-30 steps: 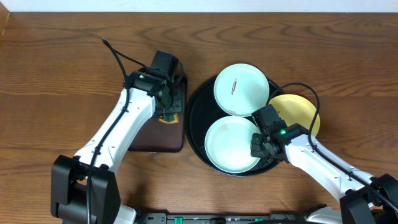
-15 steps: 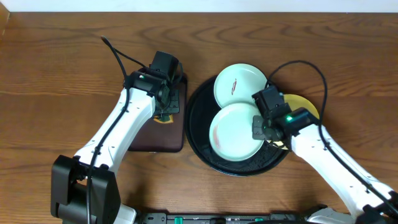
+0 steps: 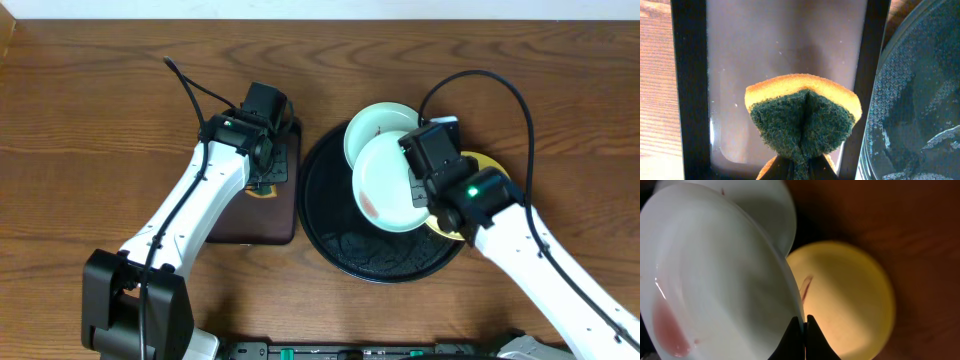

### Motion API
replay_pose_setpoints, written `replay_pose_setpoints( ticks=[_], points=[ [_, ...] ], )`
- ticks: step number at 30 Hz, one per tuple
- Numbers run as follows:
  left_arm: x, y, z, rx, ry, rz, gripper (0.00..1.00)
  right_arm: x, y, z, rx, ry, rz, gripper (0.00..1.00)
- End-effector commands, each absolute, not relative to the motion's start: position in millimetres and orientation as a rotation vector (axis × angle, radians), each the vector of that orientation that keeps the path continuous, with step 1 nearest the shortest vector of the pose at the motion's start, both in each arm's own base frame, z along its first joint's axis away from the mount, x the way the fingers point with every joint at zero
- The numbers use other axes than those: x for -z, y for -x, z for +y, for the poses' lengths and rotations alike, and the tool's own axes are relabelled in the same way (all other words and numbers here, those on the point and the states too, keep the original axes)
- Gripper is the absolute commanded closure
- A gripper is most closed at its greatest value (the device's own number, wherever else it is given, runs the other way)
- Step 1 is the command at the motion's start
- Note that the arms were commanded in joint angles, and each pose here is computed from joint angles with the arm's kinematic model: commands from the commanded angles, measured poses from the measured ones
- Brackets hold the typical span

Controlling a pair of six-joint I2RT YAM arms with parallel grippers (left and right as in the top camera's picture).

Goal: Clean dirty plates on tray and stack at the side
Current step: 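Grasp the lower mint plate rim with right gripper, carry it right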

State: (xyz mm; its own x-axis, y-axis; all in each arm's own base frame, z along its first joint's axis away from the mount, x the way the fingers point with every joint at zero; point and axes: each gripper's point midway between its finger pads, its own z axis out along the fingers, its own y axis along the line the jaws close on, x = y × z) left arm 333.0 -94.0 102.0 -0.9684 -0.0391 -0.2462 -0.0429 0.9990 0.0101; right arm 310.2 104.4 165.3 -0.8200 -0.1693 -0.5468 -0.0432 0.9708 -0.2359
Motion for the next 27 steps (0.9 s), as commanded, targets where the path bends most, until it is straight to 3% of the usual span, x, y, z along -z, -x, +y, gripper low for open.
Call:
replay_pose_setpoints(
  ticks=[1, 15, 27],
  points=[
    [-99.4, -331.4, -87.2, -0.079, 0.044, 2.892, 0.92, -208.0, -314.6, 96.6, 0.517, 0.183, 2.319, 0.99],
    [-102.4, -338.7, -76.3, -0.17, 0.06, 2.848, 0.92, -294.9, -274.1, 145.9, 0.838, 0.237, 1.752, 0.99],
    [-103.6, -347.9, -62.8, -0.151, 0.136, 2.827, 0.92, -290.0, -266.9, 178.9, 0.937, 0.301, 1.618, 0.99]
  ],
)
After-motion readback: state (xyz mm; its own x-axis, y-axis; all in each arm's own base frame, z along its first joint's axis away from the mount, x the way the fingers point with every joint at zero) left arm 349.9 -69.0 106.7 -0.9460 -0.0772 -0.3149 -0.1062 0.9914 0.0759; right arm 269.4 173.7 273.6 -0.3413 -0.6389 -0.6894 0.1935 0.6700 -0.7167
